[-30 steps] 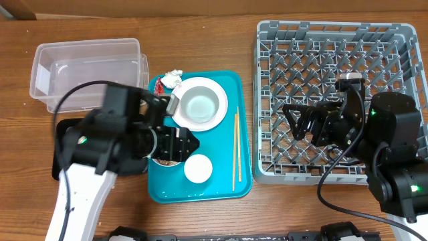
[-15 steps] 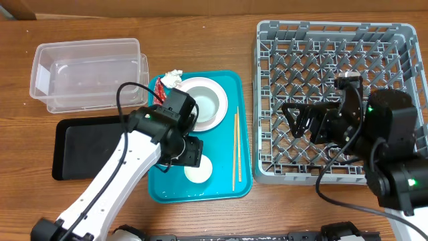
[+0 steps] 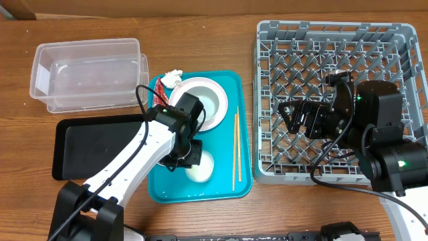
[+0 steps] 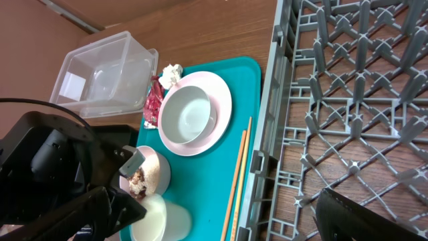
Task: Sort waste into correct bins and load items into the dishwasher
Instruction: 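Reach the left gripper to the white cup and grasp it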
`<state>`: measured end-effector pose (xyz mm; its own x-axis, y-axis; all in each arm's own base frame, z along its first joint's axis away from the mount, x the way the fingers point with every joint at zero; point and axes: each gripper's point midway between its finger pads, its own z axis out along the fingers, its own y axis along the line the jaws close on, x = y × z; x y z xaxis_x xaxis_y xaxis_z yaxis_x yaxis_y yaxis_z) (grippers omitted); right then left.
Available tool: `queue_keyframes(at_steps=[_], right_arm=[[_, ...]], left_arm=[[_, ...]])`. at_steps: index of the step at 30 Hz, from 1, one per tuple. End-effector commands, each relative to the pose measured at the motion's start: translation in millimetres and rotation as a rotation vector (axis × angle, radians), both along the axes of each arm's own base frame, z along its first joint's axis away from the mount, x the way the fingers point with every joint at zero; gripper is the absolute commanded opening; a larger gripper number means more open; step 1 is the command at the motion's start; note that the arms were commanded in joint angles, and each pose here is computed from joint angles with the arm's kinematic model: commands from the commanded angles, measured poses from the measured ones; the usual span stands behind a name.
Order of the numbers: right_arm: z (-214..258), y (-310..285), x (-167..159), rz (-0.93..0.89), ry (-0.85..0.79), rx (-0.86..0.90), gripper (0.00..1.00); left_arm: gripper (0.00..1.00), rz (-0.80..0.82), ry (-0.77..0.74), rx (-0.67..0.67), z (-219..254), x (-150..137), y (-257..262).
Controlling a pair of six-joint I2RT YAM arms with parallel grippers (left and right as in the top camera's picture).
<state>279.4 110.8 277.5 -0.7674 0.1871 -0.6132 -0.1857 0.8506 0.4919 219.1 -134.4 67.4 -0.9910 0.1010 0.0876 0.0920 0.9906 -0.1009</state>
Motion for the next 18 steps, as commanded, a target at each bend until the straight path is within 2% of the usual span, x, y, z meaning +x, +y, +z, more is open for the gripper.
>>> queue_keyframes(at_steps=[1,4,7,14,18], right_arm=[[13.8,-2.2,2.3,-0.014,-0.036,0.007,1.0],[14.0,-2.2,2.3,-0.015,-0.036,0.007,1.0],[16.8,-0.8,2.6,-0.008,-0.047,0.015,1.0],[39.6,25.4,-3.5,0.132,-0.105,0.135,0.93],[68.7,53.2,-18.3,0.324,-0.18,0.268,0.92]], left_arm=[[0.04,0.018,0.013,-0.015,6.9,1.0,-1.6],[0.04,0.042,0.02,-0.079,28.6,9.5,-6.1],[0.04,0.036,-0.001,-0.228,64.6,27.4,-15.3],[0.04,-0.033,-0.151,-0.894,177.7,70.7,-48.0],[0.04,-0.039,-0.166,-1.073,204.5,72.3,-49.4]])
